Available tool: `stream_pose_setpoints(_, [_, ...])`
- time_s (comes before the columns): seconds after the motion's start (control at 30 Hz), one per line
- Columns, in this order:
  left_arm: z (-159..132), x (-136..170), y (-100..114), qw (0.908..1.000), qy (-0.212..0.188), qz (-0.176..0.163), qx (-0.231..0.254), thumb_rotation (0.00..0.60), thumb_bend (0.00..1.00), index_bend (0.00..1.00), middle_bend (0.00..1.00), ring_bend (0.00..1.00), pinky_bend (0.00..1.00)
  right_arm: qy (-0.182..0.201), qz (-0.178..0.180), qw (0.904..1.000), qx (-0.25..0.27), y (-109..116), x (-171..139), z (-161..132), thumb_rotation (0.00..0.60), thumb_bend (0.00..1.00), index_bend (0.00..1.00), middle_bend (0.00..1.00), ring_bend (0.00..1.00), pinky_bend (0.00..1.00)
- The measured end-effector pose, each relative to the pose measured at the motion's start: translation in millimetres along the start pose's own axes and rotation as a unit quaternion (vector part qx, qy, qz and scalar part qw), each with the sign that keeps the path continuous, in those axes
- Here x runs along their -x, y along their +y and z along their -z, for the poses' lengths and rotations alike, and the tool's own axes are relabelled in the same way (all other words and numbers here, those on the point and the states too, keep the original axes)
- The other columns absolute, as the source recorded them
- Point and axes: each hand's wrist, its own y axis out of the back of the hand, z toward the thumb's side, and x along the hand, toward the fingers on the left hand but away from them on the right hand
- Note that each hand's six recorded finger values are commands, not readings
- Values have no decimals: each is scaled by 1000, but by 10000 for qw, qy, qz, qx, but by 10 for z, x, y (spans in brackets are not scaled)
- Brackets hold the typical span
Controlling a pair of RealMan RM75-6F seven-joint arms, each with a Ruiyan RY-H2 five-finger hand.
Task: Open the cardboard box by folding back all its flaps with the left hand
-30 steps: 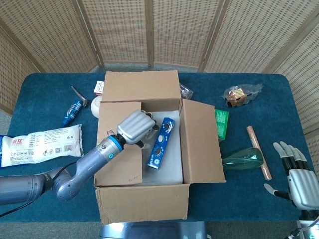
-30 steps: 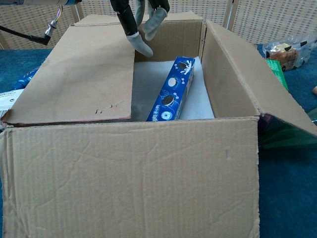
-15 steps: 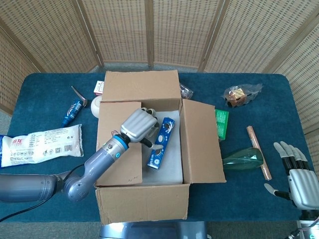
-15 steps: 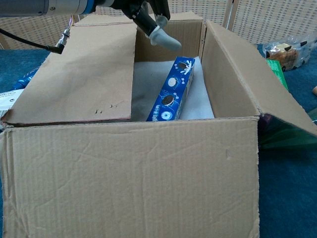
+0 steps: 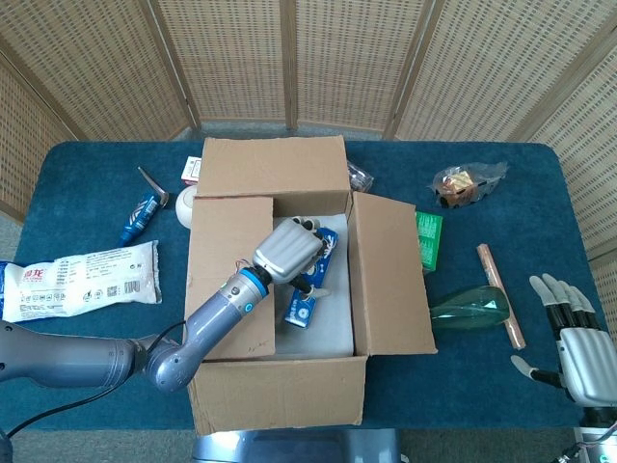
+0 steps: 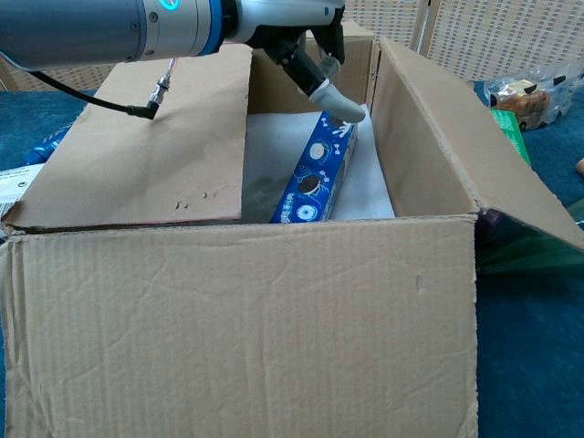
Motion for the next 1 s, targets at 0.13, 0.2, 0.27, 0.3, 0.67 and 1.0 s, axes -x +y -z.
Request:
stream_pose_setpoints(0.13, [-8,5,-58,9997,-22,66,-226,304,0,760,454,225,308,0,-6,10000,12,5,0,5,600,88,0,0,0,0])
stream_pose_setpoints(0.2, [-8,8,-89,9995,-21,95,-301,305,0,759,430,208,297,8,-5,10000,18,7,-1,2,600,89,0,0,0,0])
stream_pose_setpoints(0.27, [-8,10,-108,9993,-18,113,-345,308,0,758,406,191,284,14,-3,10000,23,9,-5,-2,600,89,0,0,0,0])
stream_pose_setpoints(0.3, [-8,12,-121,9992,-14,127,-368,307,0,758,401,187,281,15,-3,10000,26,9,-6,-3,600,88,0,0,0,0])
stream_pose_setpoints(0.67, [18,46,-197,9979,16,248,-592,304,0,726,332,146,264,5,-7,10000,25,10,-2,1,600,88,0,0,0,0])
stream_pose_setpoints(1.0, [62,59,-215,9964,60,404,-737,303,0,736,330,129,246,-4,-9,10000,32,10,3,7,600,88,0,0,0,0])
